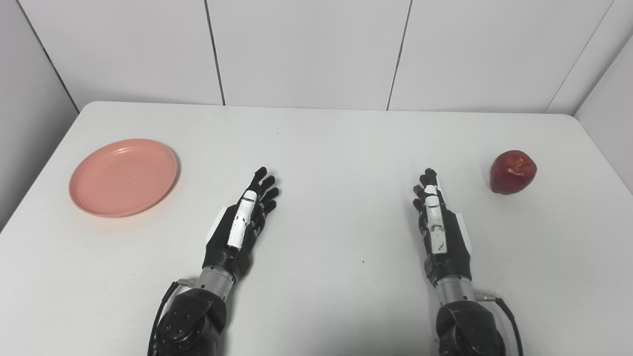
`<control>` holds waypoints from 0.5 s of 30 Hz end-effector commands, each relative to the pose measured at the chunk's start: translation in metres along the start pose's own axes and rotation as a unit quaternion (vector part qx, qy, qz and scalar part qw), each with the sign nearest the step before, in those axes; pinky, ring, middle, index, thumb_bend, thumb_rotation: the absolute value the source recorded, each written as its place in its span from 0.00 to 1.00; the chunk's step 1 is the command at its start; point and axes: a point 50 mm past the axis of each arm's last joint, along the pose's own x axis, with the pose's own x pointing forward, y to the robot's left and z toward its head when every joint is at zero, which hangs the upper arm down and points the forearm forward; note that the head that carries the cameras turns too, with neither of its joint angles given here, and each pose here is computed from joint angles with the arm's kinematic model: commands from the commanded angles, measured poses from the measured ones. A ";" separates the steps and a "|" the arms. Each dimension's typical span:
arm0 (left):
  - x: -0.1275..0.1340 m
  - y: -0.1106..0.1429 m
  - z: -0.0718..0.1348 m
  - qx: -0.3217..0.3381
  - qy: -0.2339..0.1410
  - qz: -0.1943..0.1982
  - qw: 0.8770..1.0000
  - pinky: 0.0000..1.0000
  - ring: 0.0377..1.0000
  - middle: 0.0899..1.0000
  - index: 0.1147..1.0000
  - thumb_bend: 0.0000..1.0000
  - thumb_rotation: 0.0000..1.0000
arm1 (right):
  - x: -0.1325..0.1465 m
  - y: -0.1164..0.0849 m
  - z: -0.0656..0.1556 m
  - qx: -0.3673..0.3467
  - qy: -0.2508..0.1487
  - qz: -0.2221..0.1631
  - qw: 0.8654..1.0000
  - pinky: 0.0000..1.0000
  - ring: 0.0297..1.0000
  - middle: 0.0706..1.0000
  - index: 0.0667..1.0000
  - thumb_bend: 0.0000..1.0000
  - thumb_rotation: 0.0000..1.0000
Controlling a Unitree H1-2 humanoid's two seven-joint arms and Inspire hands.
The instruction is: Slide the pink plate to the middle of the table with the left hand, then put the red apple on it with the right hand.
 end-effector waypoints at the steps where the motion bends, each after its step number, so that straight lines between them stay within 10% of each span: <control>1: 0.009 -0.007 0.016 0.004 -0.035 -0.011 0.999 0.98 0.96 0.97 0.96 0.40 1.00 | 0.007 0.005 0.020 0.008 -0.054 0.004 0.998 1.00 0.98 0.99 1.00 0.27 1.00; 15: 0.009 -0.007 0.015 0.005 -0.035 -0.012 0.999 0.99 0.96 0.97 0.96 0.40 1.00 | 0.007 0.005 0.020 0.005 -0.057 0.006 0.998 1.00 0.98 1.00 1.00 0.26 1.00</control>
